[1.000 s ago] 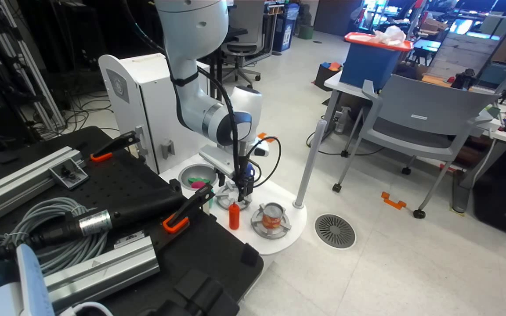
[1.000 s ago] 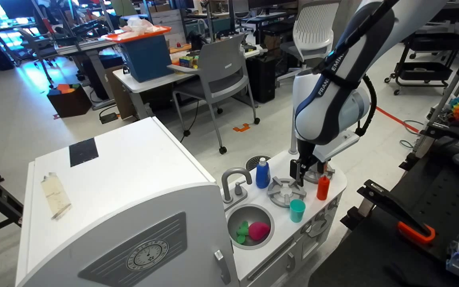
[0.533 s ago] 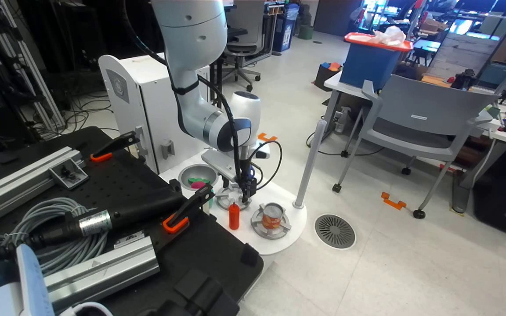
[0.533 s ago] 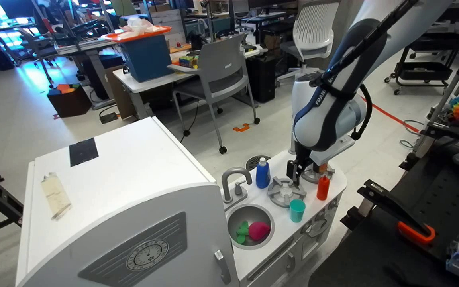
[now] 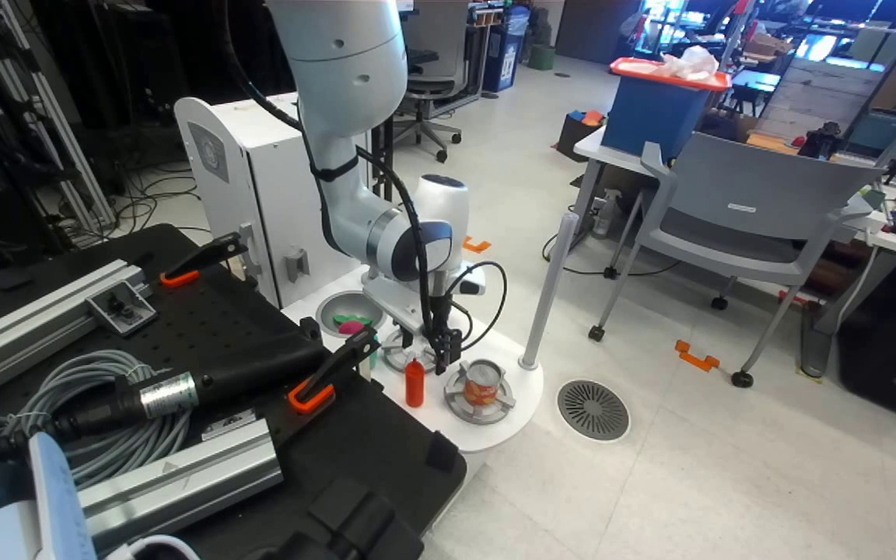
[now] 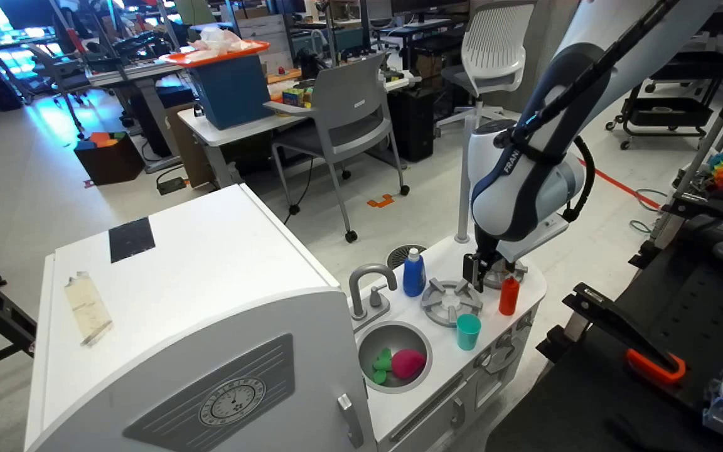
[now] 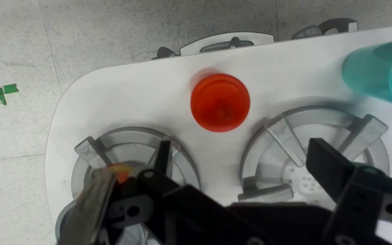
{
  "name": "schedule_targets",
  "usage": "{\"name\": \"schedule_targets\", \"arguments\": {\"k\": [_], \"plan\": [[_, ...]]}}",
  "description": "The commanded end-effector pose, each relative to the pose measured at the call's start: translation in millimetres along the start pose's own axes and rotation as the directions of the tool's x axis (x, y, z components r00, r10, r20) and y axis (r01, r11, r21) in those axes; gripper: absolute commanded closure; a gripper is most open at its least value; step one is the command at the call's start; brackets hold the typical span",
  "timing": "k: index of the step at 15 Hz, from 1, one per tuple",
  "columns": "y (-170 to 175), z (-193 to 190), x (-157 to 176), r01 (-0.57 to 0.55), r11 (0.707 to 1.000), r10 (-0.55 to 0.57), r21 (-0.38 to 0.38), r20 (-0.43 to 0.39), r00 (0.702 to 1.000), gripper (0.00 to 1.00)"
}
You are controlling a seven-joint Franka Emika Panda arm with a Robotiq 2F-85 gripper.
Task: Pick up the orange object and put it in the toy cup
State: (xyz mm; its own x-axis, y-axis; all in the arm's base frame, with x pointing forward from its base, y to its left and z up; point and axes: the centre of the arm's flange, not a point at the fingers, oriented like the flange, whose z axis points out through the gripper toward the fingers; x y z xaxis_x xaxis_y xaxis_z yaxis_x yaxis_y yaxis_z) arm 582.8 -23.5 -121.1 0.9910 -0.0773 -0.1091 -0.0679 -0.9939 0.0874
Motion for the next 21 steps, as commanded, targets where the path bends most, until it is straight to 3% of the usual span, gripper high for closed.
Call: {"name": "schedule_targets", "arguments": {"k": [1, 7, 8, 10, 17, 21], "plan": [[1, 13, -4, -0.019, 1.000, 0.020, -0.020, 0.052, 0.998, 0.00], [-1, 22, -15, -0.016, 1.000, 0.019, -0.022, 0.125, 0.992, 0.03], [-2, 22, -16, -0.018, 1.000, 0.021, -0.025, 0.127, 0.992, 0.26], [-2, 23, -15, -0.013, 1.000, 0.016, -0.027, 0.123, 0.992, 0.32], [-6, 23, -15, 0.008, 0.999, -0.003, -0.050, 0.090, 0.996, 0.85], [-14, -6, -25, 0.019, 0.998, -0.014, -0.060, 0.086, 0.996, 0.87]]}}
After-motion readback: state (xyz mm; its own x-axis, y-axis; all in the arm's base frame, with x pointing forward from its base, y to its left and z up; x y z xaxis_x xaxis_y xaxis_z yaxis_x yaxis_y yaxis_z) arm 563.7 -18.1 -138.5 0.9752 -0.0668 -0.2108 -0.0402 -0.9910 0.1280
